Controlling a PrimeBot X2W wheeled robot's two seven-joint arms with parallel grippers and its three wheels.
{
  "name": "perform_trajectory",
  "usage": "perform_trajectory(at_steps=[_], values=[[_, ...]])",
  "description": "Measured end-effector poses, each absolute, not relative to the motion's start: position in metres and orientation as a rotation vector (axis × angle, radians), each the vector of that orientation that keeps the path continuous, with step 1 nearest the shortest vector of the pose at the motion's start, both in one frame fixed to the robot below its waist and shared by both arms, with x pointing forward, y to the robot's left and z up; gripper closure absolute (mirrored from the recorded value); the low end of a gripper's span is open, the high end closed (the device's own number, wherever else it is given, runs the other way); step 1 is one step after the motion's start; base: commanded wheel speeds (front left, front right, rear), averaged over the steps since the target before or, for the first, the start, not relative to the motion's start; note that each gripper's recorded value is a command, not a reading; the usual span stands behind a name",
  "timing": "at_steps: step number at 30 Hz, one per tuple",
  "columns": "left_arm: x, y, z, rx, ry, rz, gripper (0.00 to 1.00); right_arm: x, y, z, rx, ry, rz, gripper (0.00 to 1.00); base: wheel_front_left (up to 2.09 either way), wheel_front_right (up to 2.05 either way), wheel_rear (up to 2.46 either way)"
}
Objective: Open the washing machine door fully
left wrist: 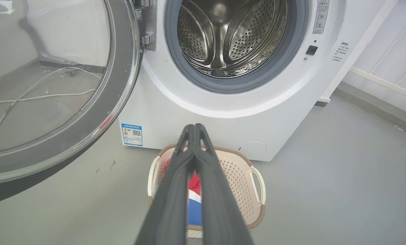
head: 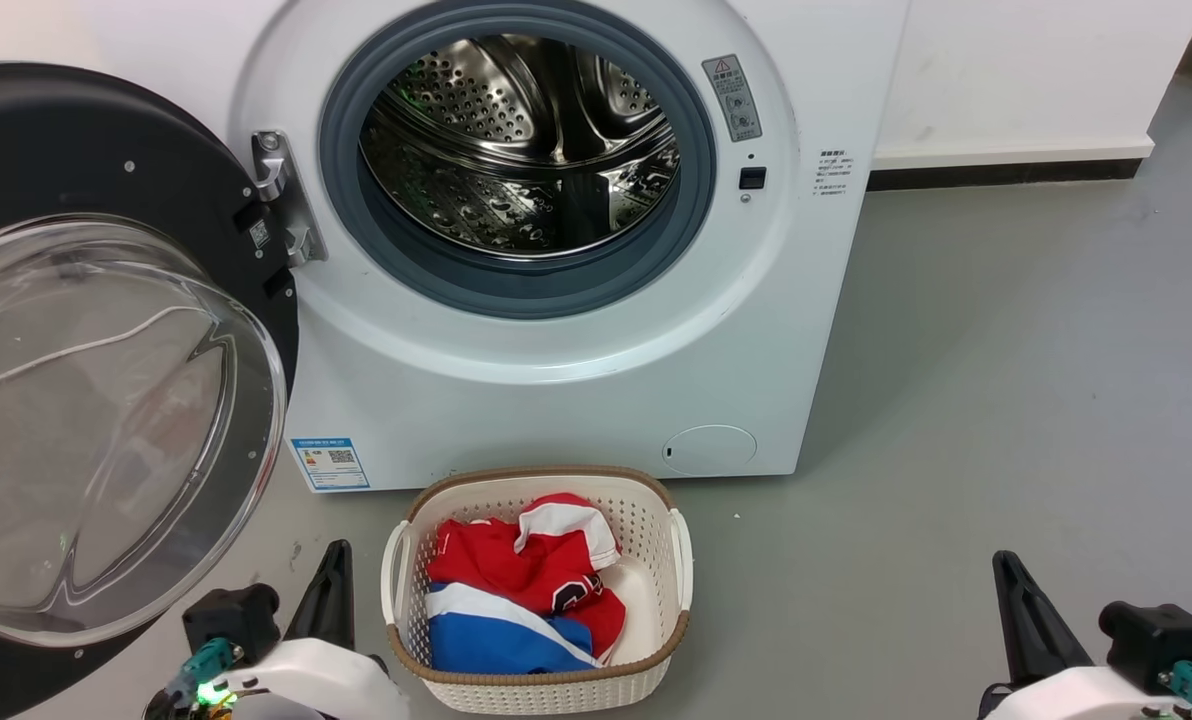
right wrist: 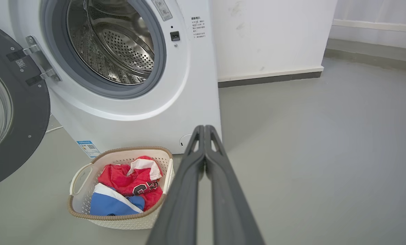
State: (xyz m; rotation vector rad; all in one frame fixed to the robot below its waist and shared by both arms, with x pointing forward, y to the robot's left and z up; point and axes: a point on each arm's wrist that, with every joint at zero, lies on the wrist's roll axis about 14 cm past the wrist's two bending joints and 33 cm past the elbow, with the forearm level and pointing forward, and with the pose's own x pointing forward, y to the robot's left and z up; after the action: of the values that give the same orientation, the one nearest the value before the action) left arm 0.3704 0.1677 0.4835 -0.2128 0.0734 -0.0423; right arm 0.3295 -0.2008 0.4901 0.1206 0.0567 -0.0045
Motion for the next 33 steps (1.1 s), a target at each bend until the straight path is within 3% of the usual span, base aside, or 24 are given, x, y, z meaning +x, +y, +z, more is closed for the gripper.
perform_trajectory(at_steps=[33], values=[[0.379, 0.178, 0.48, -0.79, 0.158, 0.035, 1.0, 0.351, -0.205, 0.496, 0.724, 0.036, -0.043, 1.0, 0.0, 0.0, 0.0]])
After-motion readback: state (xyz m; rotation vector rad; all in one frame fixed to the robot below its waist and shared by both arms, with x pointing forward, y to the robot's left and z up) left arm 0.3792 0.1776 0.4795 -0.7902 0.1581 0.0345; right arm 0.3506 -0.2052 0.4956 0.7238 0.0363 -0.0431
